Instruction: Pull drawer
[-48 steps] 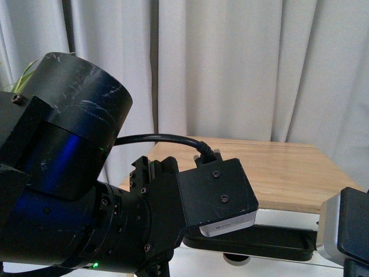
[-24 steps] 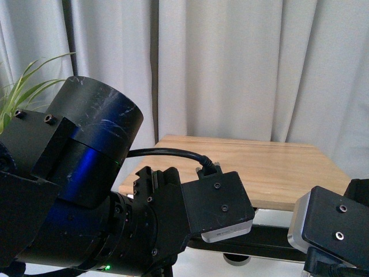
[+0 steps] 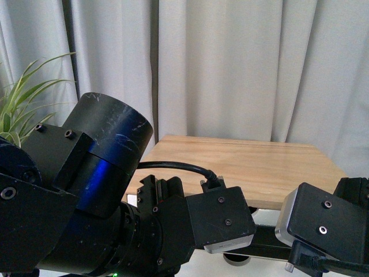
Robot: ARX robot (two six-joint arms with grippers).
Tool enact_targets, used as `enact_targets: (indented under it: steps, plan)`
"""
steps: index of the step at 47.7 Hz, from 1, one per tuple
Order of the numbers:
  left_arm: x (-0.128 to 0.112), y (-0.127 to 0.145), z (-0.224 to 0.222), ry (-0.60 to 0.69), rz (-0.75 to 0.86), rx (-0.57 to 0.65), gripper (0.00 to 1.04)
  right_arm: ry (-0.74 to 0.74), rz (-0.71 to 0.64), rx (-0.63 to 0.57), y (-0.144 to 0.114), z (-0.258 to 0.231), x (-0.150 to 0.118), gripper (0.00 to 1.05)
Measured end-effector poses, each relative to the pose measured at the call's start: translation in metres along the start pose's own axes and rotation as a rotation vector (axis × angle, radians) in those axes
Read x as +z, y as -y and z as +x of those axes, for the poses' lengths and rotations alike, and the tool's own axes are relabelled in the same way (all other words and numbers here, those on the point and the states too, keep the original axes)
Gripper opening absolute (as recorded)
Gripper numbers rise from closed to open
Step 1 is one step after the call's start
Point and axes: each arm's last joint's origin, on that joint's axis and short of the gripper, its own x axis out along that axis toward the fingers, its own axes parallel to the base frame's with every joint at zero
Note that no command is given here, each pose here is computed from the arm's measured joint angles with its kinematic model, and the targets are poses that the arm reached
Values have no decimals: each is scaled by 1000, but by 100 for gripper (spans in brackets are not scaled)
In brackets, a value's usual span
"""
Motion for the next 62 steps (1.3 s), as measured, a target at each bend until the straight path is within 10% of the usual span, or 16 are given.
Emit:
enact_targets:
  steps: [62]
  plan:
    - [3,1,2,-30,50,-68,99,-32,21,64,-6,23,-6,96]
